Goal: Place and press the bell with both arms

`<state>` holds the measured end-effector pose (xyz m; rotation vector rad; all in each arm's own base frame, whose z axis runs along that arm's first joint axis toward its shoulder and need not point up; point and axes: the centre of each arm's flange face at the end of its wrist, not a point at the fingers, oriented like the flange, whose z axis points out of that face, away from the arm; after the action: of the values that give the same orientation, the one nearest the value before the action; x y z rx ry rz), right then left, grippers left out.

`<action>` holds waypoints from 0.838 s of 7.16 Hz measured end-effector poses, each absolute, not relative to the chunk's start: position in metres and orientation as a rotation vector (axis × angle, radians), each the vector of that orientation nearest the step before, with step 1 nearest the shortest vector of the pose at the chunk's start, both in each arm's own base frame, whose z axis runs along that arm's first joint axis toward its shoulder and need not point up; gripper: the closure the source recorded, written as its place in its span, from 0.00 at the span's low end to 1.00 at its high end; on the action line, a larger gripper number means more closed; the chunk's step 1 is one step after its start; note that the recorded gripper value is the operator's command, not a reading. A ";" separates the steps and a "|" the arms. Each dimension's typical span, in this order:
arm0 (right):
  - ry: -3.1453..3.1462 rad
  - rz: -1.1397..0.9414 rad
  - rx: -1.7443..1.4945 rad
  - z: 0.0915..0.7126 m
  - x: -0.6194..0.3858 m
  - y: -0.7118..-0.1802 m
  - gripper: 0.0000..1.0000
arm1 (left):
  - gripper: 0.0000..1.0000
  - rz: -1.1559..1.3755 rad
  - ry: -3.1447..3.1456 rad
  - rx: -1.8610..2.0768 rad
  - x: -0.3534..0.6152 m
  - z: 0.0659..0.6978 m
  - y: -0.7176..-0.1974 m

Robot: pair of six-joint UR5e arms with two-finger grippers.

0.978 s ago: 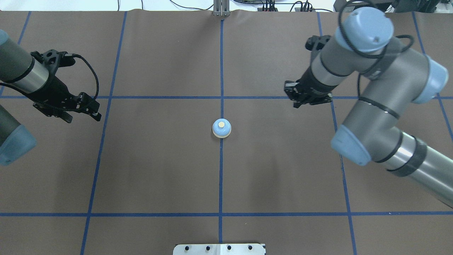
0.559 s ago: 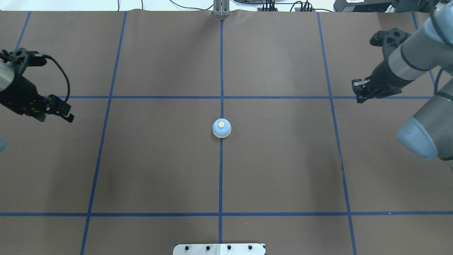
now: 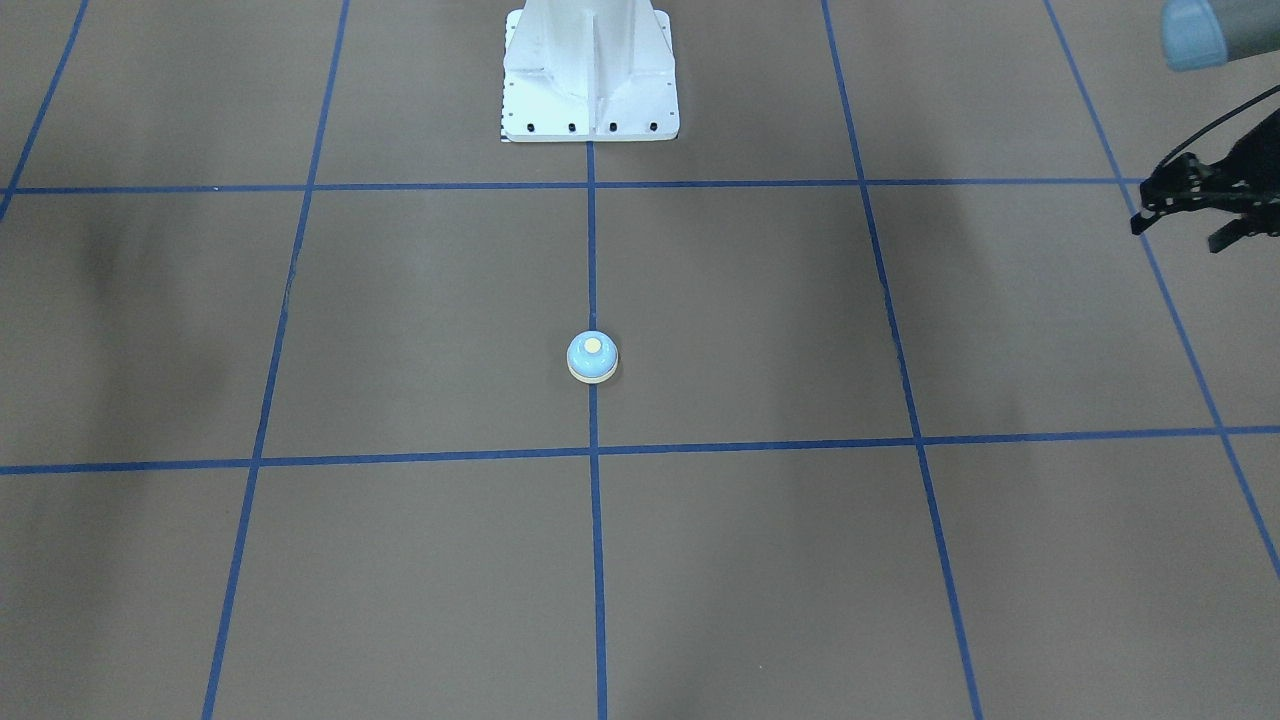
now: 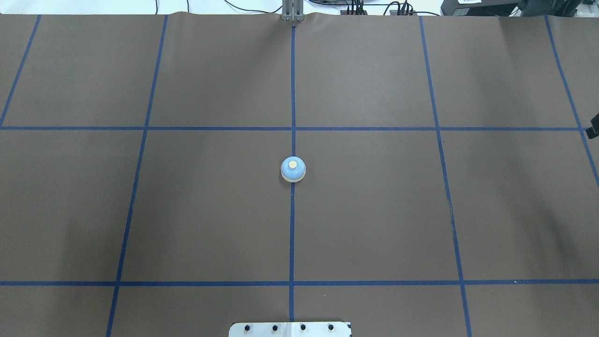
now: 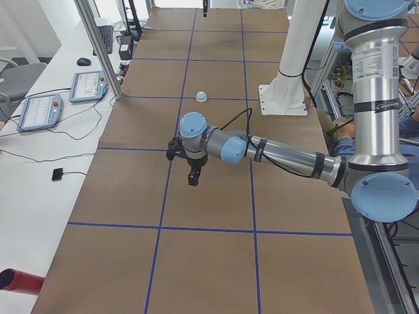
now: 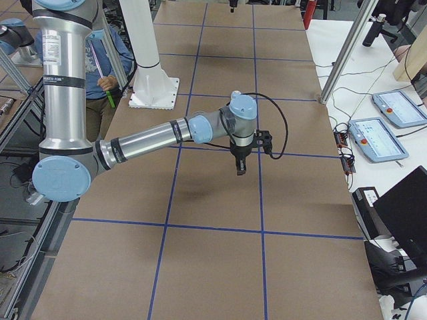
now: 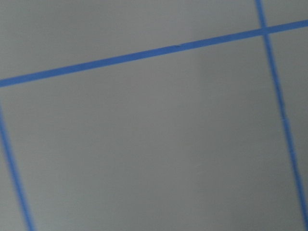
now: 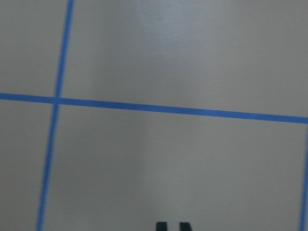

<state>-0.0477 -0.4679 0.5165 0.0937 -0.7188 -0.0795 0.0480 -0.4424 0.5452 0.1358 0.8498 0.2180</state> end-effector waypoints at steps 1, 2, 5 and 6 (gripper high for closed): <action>-0.716 -0.090 0.093 0.536 -0.024 -0.457 0.00 | 0.01 0.190 0.836 0.143 0.021 0.563 -0.439; -0.720 -0.095 0.096 0.548 -0.006 -0.449 0.00 | 0.01 0.157 0.829 0.139 0.002 0.577 -0.437; -0.753 -0.077 0.090 0.562 0.014 -0.443 0.00 | 0.00 0.120 0.825 0.109 -0.011 0.599 -0.423; -0.762 -0.068 0.092 0.562 0.017 -0.446 0.00 | 0.00 0.115 0.824 0.102 -0.011 0.602 -0.422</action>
<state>0.0166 -0.4459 0.5616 0.0915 -0.7621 -0.0677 -0.0114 -0.4218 0.6017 0.1020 0.8237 0.1154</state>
